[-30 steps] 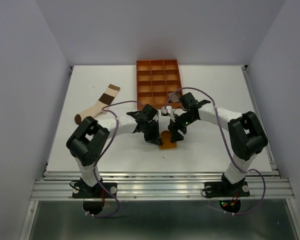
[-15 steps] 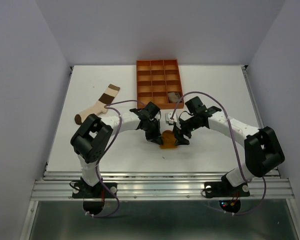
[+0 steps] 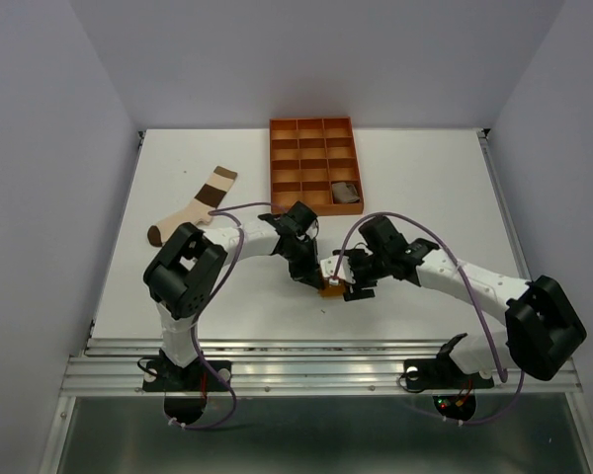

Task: Roll the socks
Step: Roll the sock at the center of the board.

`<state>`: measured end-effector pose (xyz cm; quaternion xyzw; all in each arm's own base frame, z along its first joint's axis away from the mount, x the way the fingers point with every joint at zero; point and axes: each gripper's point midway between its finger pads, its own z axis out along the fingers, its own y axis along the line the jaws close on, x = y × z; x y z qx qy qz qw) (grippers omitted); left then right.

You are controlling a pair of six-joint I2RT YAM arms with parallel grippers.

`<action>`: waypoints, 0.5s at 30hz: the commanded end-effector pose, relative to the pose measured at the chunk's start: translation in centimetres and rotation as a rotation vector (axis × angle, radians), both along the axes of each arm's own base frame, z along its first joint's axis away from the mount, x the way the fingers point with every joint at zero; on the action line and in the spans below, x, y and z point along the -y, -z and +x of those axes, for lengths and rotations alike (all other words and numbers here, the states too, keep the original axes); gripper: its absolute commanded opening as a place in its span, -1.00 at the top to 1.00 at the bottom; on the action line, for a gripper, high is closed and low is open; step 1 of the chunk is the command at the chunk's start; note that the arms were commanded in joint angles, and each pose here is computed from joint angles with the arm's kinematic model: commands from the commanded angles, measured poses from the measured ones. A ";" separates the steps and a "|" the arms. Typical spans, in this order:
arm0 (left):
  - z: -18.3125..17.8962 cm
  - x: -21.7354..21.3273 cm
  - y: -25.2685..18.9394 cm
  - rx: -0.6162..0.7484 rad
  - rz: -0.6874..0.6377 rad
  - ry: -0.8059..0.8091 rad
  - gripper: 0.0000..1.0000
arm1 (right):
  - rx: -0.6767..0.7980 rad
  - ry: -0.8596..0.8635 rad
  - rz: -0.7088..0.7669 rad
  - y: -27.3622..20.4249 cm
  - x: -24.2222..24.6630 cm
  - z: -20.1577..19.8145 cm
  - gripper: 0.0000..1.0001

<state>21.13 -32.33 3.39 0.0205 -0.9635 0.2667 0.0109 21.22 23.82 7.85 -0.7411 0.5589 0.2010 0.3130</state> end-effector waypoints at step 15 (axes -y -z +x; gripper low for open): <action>-2.3 -1.8 2.7 -0.154 0.089 -0.020 1.00 | 0.188 -0.179 -0.142 1.4 0.0 -1.2 -0.36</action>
